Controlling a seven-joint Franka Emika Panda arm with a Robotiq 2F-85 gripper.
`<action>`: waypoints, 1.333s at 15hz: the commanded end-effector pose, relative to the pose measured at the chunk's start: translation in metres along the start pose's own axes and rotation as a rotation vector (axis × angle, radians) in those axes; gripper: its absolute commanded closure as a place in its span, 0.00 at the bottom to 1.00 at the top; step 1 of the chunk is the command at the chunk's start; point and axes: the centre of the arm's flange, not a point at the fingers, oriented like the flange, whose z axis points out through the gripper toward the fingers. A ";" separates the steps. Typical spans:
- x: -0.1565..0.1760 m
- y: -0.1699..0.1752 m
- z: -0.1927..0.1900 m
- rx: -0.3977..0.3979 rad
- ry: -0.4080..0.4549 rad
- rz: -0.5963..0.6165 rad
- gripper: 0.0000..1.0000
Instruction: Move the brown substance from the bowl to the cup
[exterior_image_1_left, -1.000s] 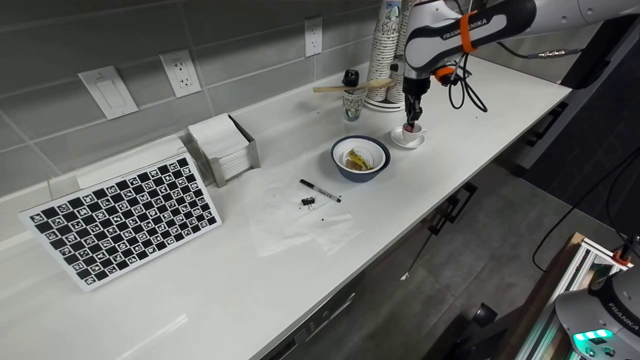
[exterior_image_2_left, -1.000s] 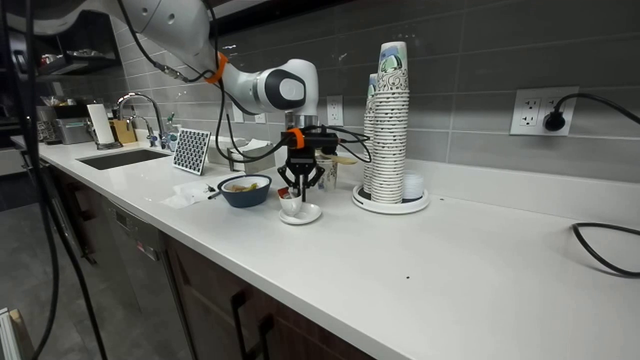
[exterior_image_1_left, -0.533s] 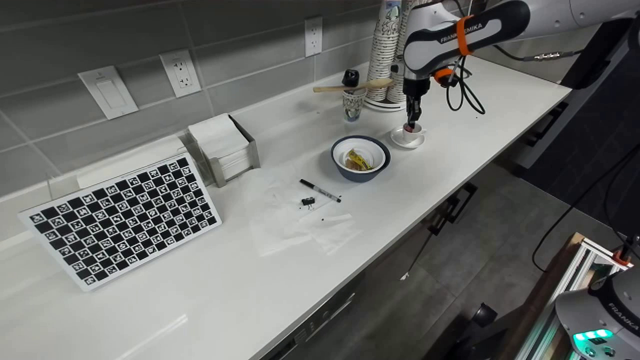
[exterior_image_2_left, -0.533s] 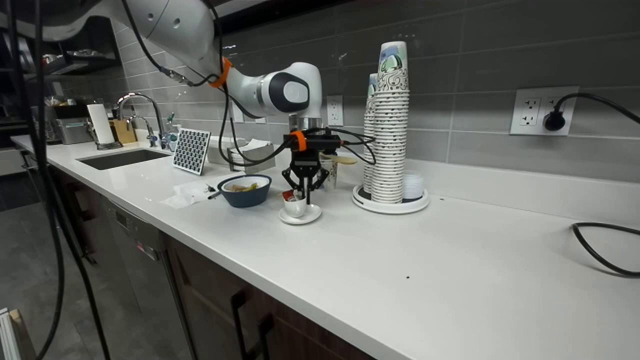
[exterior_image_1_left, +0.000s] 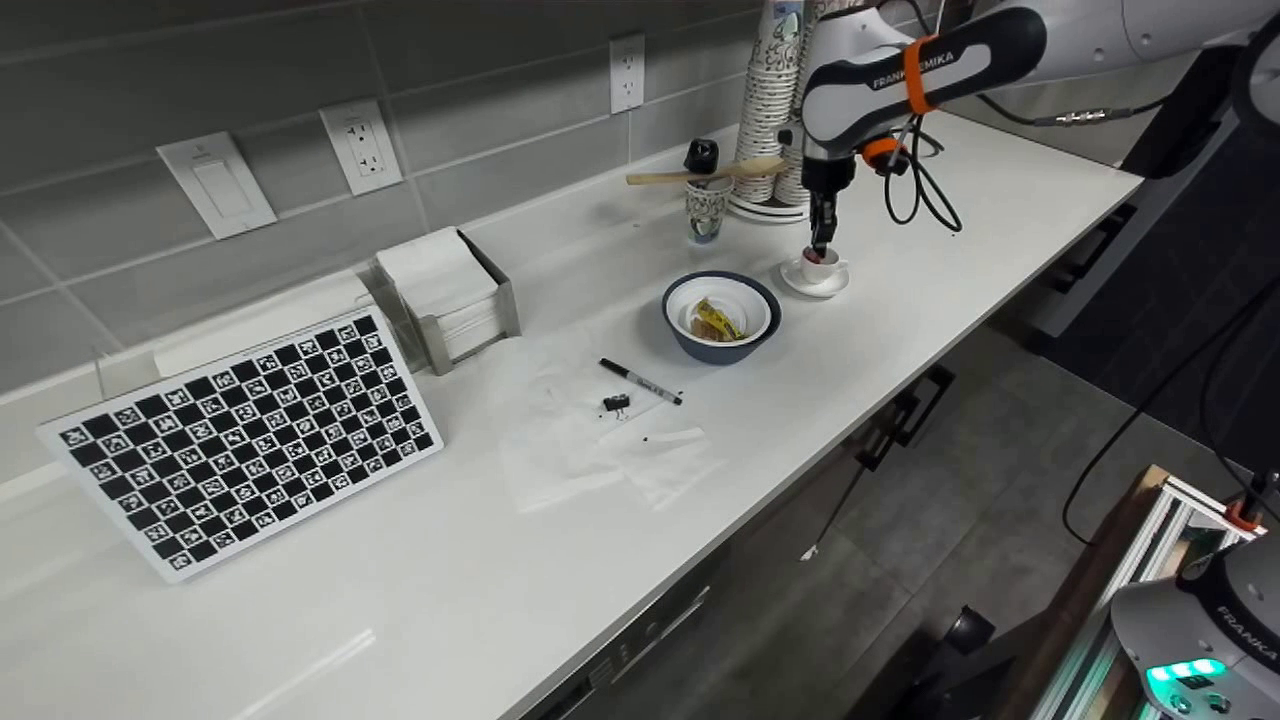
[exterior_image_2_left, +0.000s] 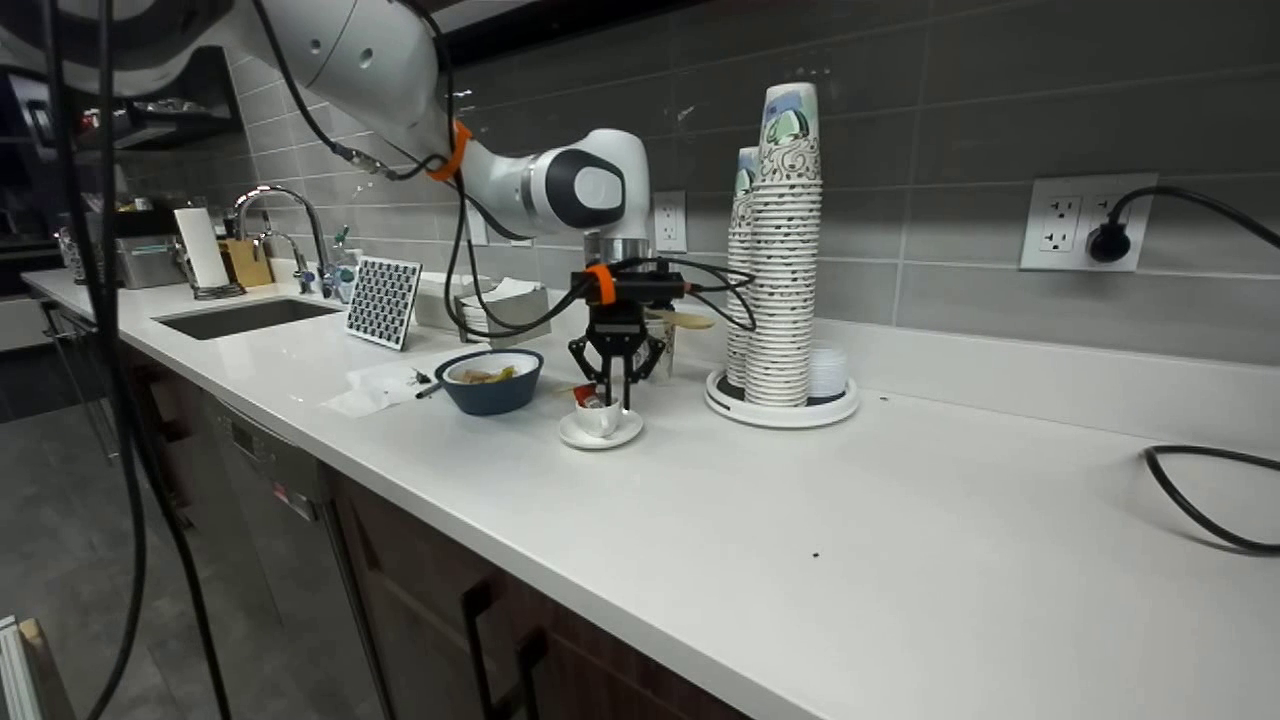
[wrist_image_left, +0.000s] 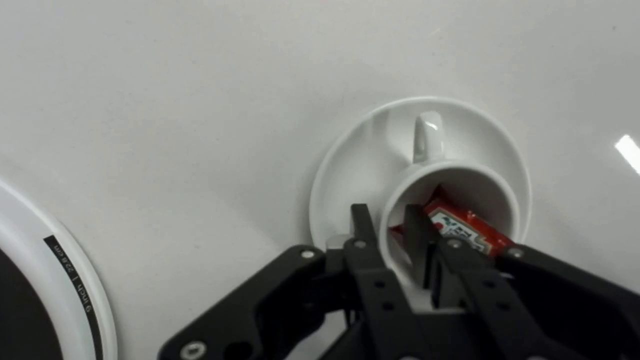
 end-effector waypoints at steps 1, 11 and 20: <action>0.007 0.007 -0.009 0.002 -0.042 0.017 0.46; -0.072 -0.093 -0.087 0.065 -0.134 0.246 0.00; -0.160 -0.221 -0.097 0.181 -0.053 0.671 0.00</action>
